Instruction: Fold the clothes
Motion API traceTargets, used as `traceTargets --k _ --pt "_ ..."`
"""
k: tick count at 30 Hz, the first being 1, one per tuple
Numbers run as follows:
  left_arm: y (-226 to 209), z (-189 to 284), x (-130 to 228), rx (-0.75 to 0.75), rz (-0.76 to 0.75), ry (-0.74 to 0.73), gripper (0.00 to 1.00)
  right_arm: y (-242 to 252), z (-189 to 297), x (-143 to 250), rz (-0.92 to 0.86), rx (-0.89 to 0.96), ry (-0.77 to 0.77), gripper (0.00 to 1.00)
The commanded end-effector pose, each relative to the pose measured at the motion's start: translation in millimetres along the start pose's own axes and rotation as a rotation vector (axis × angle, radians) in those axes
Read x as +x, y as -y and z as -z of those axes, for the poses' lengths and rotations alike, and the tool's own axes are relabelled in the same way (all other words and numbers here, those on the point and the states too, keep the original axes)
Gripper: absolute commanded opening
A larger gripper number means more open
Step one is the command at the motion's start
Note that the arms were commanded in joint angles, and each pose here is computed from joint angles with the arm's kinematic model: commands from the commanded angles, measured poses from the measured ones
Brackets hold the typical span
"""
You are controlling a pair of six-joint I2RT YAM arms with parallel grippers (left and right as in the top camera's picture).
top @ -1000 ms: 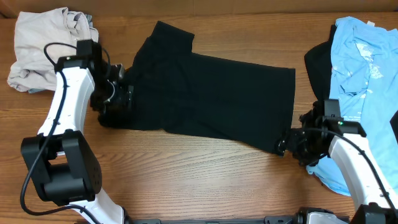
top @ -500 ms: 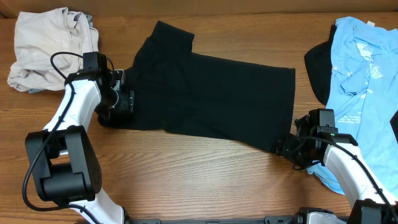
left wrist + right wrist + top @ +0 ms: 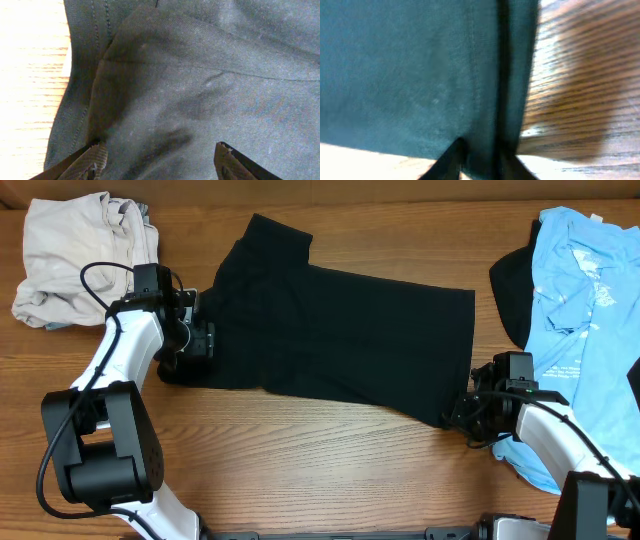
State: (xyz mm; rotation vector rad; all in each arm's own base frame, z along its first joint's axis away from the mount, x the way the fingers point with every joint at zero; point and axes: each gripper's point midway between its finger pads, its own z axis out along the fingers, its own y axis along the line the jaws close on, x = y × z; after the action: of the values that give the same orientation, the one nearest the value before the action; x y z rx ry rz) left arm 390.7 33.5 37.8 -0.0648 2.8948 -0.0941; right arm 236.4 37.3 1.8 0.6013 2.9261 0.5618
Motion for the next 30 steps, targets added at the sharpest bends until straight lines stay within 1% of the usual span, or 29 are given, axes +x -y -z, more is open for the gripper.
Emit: traceTargets --k 1,3,12,16,21,23,27,30 --pt "0 -4 2 -0.010 -0.009 -0.008 0.73 8 -5 2 -0.044 0.039 -0.014 0.11" --pt "-1 -4 3 -0.020 -0.009 -0.011 0.72 13 -1 0 -0.063 0.081 -0.012 0.04" --pt "-14 -3 3 -0.096 -0.013 -0.013 0.73 22 37 -20 -0.074 0.230 -0.002 0.04" --pt "-15 -3 3 -0.099 -0.046 -0.014 0.73 29 46 -22 -0.060 0.292 0.000 0.05" --pt "-19 -2 2 -0.123 -0.050 -0.013 0.73 46 53 -14 -0.090 0.394 -0.015 0.27" --pt "-19 -2 1 -0.123 -0.049 -0.009 0.73 45 54 -16 -0.091 0.391 -0.010 0.37" --pt "-12 10 -5 -0.085 -0.029 -0.012 0.73 30 73 -34 -0.084 0.373 0.026 0.44" --pt "4 28 -12 -0.008 -0.029 -0.021 0.73 2 91 -52 -0.016 0.285 0.054 0.46"
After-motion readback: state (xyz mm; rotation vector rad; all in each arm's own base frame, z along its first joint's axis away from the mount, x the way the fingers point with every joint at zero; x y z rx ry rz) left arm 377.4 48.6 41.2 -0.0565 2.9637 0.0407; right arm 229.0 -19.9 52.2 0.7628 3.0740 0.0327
